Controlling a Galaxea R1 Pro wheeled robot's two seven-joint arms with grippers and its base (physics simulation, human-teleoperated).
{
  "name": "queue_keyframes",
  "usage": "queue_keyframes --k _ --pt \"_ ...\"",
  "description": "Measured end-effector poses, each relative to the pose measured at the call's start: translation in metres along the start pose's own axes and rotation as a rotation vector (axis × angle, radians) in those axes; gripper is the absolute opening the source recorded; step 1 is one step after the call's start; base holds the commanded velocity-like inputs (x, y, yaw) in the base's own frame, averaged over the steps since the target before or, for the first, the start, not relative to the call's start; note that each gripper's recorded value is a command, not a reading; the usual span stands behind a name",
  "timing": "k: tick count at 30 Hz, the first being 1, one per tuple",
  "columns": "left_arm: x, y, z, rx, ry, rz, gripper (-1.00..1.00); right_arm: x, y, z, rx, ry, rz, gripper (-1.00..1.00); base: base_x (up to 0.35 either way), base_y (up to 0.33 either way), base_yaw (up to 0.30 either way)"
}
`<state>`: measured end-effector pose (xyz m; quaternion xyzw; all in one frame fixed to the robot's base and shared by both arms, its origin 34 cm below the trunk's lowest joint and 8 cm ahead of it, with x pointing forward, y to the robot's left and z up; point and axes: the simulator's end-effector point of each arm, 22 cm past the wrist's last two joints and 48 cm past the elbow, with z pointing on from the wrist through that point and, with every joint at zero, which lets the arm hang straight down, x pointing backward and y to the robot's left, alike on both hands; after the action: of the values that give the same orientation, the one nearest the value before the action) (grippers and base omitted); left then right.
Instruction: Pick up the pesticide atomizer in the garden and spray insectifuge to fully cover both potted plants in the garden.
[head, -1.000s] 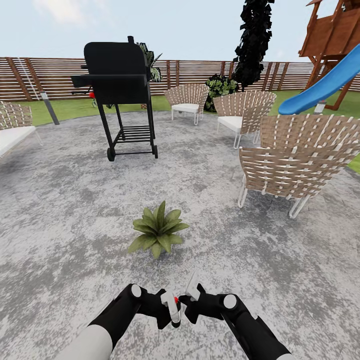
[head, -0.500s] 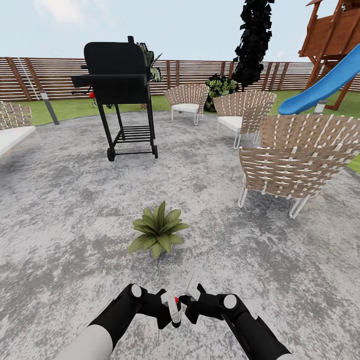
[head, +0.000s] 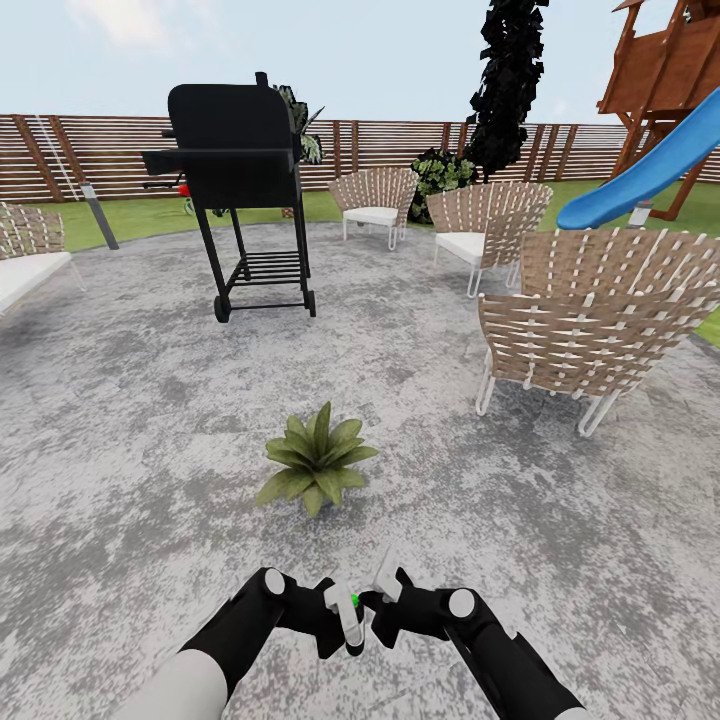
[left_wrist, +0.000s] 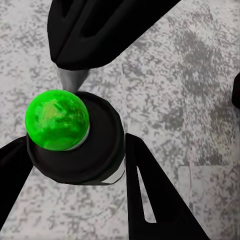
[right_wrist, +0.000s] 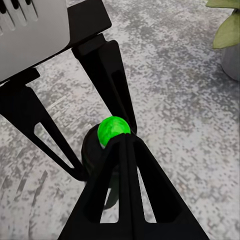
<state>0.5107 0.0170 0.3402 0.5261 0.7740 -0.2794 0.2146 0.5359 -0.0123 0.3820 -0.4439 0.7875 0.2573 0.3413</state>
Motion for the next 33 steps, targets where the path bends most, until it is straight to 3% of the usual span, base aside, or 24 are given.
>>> queue_keyframes --k 11,27,28,33 --pt "0.018 0.004 -0.004 -0.006 0.040 -0.006 -1.00 -0.001 0.000 0.000 0.000 -0.002 0.000 -1.00 0.000 0.000 0.000" --pt "0.102 0.042 -0.052 -0.079 0.163 -0.038 -1.00 0.000 0.000 0.000 0.001 0.000 0.001 -1.00 0.000 0.000 0.000" --pt "0.109 0.044 -0.056 -0.084 0.171 -0.043 -1.00 0.000 -0.001 0.000 0.002 0.001 0.002 1.00 0.000 0.000 0.000" --pt "0.138 0.056 -0.076 -0.116 0.203 -0.068 -1.00 0.002 -0.003 -0.002 0.006 0.001 0.006 1.00 0.000 0.000 0.000"
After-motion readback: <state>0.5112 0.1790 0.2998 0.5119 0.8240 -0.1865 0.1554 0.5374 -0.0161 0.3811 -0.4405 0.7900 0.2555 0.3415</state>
